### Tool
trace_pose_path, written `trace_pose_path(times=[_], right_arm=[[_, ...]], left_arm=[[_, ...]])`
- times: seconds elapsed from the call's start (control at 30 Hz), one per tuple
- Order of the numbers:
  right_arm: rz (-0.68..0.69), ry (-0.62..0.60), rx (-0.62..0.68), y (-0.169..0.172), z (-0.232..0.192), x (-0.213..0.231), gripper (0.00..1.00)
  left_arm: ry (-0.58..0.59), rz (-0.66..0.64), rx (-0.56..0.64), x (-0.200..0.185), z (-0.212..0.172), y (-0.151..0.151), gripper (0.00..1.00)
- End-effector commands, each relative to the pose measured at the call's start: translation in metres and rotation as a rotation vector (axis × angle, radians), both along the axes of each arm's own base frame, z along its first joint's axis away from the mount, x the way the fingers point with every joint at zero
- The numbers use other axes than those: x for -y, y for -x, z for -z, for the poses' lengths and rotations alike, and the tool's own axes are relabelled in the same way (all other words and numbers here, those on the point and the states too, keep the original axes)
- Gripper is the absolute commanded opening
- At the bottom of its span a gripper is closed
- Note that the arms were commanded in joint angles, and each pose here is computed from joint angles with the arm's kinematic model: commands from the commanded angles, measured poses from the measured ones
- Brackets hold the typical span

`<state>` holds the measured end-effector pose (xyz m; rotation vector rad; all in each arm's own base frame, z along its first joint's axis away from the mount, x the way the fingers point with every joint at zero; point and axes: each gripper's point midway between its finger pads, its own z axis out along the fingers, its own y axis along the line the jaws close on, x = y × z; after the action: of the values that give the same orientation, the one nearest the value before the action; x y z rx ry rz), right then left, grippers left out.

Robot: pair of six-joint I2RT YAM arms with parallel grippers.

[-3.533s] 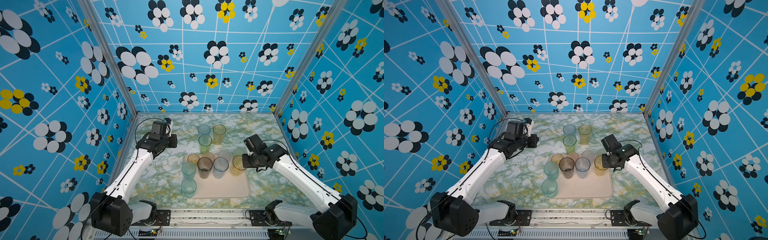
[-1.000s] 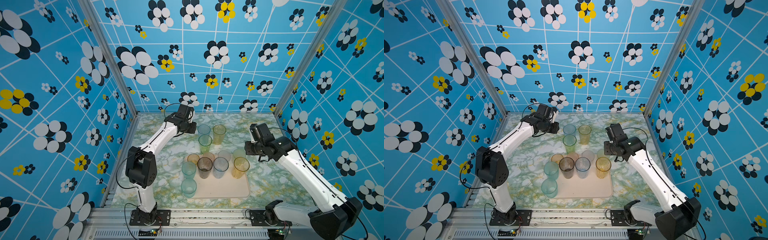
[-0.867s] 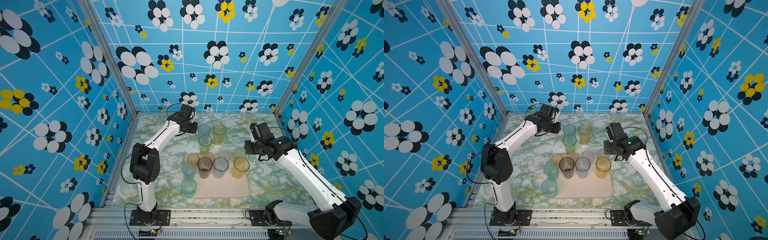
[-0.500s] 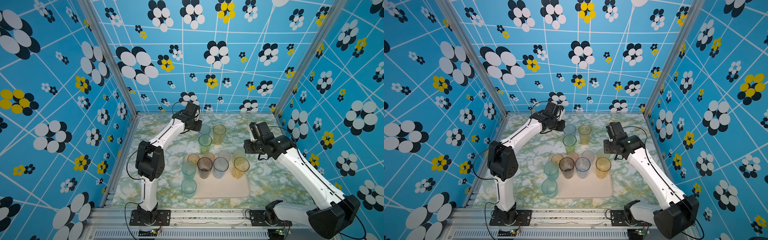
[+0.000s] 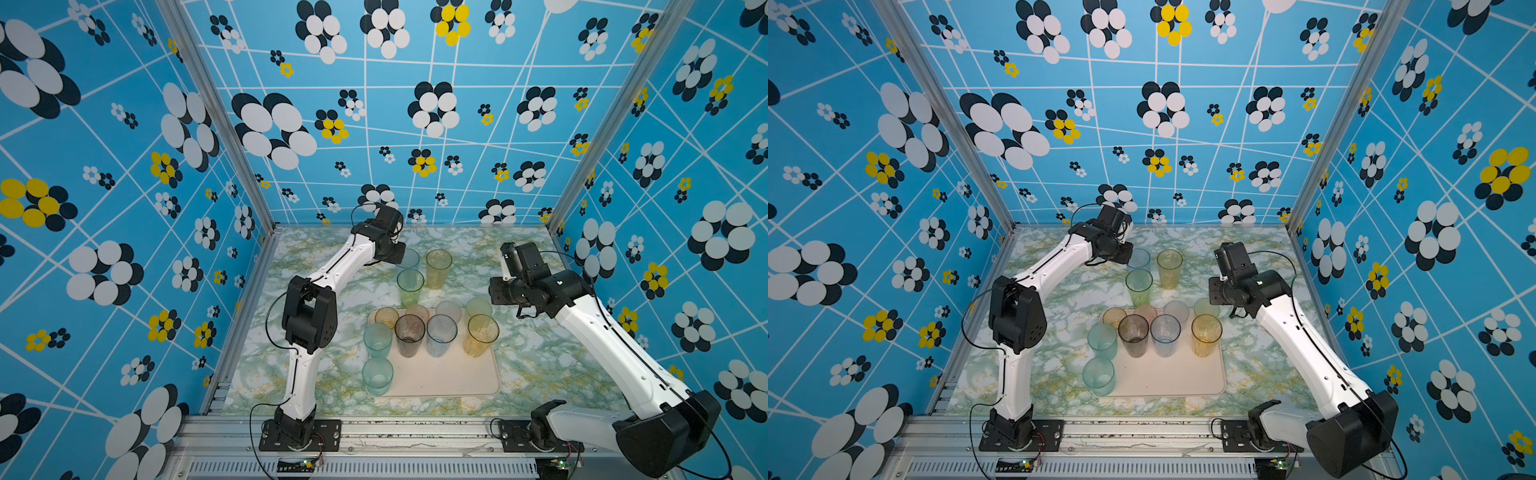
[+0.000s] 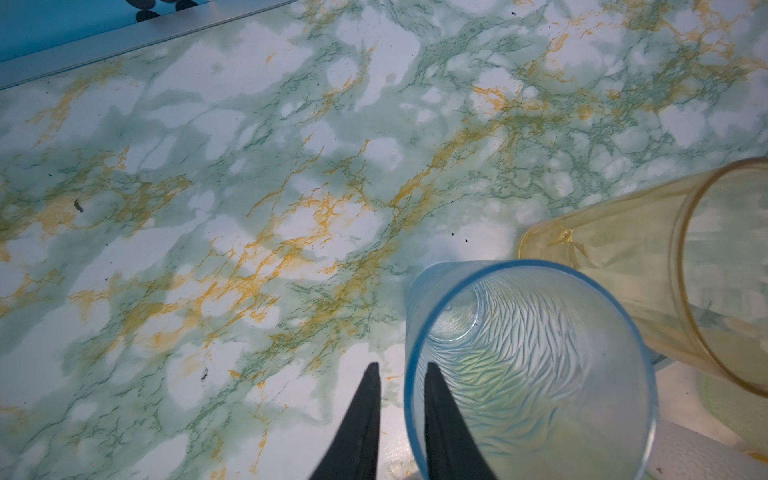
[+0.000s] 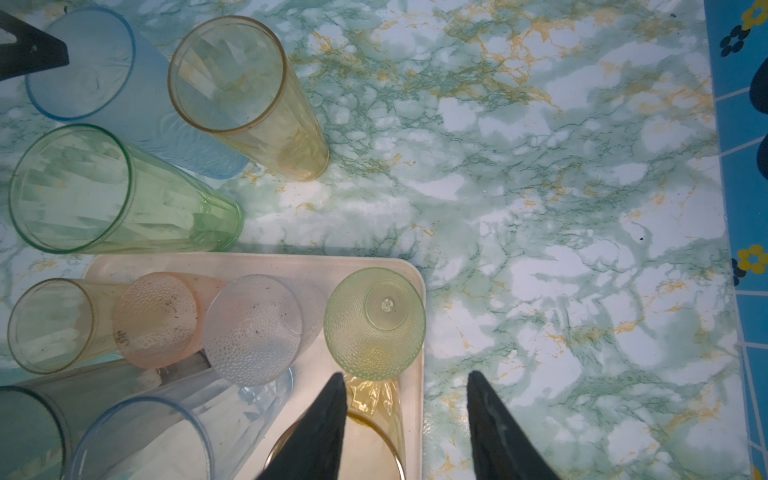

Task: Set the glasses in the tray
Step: 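Raise the right gripper while the left gripper moves down to the frosted blue cup, then close the left gripper on the frosted blue cup's rim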

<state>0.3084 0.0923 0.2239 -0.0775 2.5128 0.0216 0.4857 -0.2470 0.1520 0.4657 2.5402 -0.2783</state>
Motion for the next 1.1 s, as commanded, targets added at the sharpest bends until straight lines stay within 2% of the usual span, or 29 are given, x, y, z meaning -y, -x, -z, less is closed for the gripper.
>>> trace_pose_path(times=[0.0, 0.37, 0.67, 1.07], right_arm=[[-0.009, -0.006, -0.007, -0.001, 0.004, -0.001, 0.49], [-0.009, -0.007, -0.009, -0.001, 0.006, 0.0, 0.49], [-0.011, -0.012, -0.017, -0.001, 0.012, 0.0, 0.49], [-0.004, -0.014, -0.026, 0.002, 0.018, 0.002, 0.5]], left_arm=[[-0.032, 0.021, -0.006, 0.004, 0.005, -0.002, 0.21], [-0.063, 0.04, -0.015, 0.009, 0.01, -0.002, 0.14], [-0.091, 0.036, -0.005, 0.005, 0.008, -0.002, 0.0], [-0.103, 0.019, 0.054, -0.001, -0.008, -0.007, 0.0]])
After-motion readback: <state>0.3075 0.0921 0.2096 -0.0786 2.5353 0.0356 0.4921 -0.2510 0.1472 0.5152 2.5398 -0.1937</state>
